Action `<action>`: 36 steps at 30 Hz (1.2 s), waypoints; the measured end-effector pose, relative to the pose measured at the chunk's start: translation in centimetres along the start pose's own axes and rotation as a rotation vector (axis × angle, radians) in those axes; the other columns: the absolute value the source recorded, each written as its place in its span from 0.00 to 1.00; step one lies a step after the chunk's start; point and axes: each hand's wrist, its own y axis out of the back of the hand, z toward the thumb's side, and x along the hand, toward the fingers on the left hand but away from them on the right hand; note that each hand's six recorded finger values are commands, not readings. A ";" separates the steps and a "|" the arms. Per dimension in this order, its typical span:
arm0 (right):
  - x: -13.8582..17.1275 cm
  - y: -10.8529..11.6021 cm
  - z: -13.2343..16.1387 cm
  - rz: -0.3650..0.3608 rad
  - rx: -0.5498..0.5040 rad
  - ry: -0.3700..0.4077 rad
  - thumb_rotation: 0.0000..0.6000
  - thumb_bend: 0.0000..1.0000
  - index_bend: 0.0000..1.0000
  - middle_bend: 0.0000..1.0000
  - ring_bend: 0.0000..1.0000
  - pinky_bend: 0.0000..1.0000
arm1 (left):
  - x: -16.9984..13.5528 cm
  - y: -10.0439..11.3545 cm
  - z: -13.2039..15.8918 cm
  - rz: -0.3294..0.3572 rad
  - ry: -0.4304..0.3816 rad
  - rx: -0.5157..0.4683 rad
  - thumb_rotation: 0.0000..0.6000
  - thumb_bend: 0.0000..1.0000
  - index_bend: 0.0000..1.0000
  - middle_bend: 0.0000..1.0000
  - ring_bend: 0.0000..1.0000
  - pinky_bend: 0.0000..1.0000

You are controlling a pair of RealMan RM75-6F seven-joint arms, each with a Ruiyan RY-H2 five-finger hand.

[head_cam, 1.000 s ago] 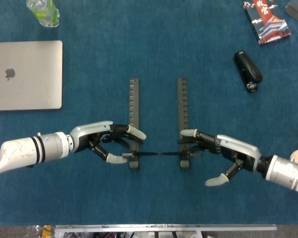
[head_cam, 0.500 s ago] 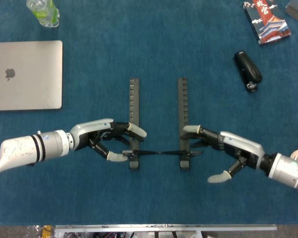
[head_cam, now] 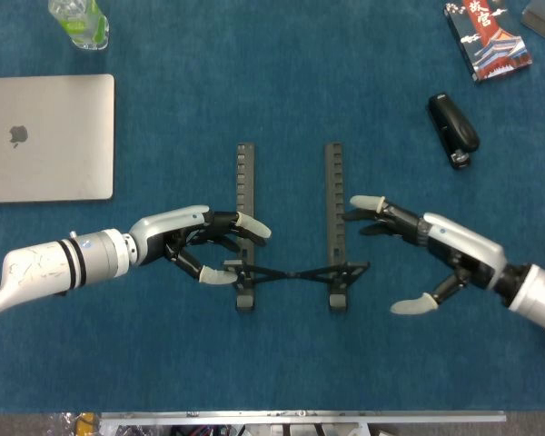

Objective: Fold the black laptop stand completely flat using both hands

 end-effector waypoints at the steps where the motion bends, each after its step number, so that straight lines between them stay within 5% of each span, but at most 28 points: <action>1: 0.2 0.1 0.4 0.000 0.009 0.005 0.96 0.07 0.00 0.12 0.00 0.10 | 0.1 0.1 0.0 0.002 0.000 0.000 0.94 0.26 0.18 0.19 0.09 0.14; 24: 2.4 3.1 2.6 -0.140 0.059 0.066 0.96 0.07 0.00 0.12 0.00 0.10 | 1.6 2.6 2.1 0.080 -0.013 0.036 0.94 0.26 0.18 0.19 0.09 0.14; 36: 2.6 3.8 3.3 -0.180 0.119 0.092 0.96 0.07 0.00 0.12 0.00 0.10 | 0.1 6.0 4.1 0.220 -0.072 0.074 0.93 0.26 0.18 0.18 0.08 0.14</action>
